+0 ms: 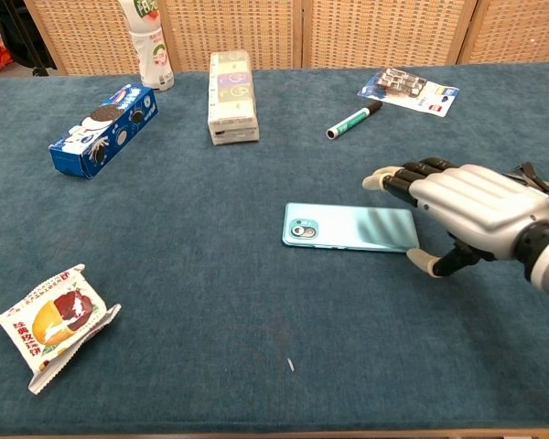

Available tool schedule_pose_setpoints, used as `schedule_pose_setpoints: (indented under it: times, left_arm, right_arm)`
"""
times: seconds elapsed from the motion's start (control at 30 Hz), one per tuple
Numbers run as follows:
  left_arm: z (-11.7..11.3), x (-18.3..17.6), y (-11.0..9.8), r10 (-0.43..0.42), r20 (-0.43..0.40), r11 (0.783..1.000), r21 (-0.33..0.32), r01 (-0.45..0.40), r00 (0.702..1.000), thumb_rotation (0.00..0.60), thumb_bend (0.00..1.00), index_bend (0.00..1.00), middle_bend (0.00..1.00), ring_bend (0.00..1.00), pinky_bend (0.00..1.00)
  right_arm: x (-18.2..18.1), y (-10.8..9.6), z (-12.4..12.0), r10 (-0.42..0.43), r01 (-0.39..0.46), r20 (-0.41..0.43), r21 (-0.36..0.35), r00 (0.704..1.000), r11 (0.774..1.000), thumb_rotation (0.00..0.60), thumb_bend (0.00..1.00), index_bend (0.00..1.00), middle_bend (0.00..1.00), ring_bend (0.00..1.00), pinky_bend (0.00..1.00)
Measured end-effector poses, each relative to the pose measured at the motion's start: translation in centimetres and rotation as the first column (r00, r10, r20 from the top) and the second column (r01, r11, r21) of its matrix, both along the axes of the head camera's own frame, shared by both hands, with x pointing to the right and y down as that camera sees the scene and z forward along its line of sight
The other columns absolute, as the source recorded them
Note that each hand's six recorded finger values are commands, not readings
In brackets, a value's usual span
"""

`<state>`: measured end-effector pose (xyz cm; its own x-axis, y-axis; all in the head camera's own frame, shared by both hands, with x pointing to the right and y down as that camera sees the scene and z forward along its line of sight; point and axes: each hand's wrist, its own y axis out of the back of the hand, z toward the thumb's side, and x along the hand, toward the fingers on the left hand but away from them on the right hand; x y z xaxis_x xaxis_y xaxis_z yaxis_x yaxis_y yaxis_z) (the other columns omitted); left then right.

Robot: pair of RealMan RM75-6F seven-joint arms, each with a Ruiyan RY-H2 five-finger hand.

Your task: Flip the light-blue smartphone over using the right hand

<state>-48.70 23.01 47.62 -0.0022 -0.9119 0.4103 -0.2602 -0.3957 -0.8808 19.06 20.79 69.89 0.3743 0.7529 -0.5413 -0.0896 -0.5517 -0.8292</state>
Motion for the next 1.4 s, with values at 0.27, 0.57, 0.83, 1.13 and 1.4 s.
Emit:
schedule_pose_setpoints:
  times: [0.27,0.57,0.83,1.13,1.4]
  left_arm:
    - [0.0,-0.1,0.0,-0.002,-0.001,1.000,-0.002,0.002,1.000,0.600,0.00,0.00,0.00,0.00,0.00]
    - [0.1,0.0,-0.1,-0.005,-0.002,1.000,-0.005,0.005,1.000,0.600,0.00,0.00,0.00,0.00,0.00]
    - [0.1,0.0,-0.1,-0.006,-0.002,1.000,-0.005,0.006,1.000,0.600,0.00,0.00,0.00,0.00,0.00]
    - [0.0,-0.1,-0.2,-0.010,-0.006,1.000,-0.004,0.010,1.000,0.600,0.00,0.00,0.00,0.00,0.00]
    - [0.1,0.0,-0.2,-0.008,-0.005,1.000,-0.005,0.008,1.000,0.600,0.00,0.00,0.00,0.00,0.00]
  right_arm:
    - [-1.8,0.3,1.3,-0.004,0.004,0.004,-0.021,1.000,1.000,0.600,0.45,0.06,0.00,0.00,0.00]
    - [-2.1,-0.4,1.8,-0.006,0.006,-0.020,-0.002,1.000,1.000,0.600,0.46,0.10,0.09,0.00,0.00]
    - [-2.5,-0.7,2.0,-0.022,0.022,-0.024,0.036,0.999,0.999,0.600,0.53,0.28,0.27,0.15,0.01]
    - [-3.2,-0.8,2.1,-0.039,0.038,0.014,0.085,0.999,0.996,0.600,0.76,0.42,0.46,0.34,0.11]
    - [-3.7,-2.1,1.9,0.038,-0.046,0.096,0.078,0.995,0.996,0.600,0.85,0.44,0.48,0.36,0.13]
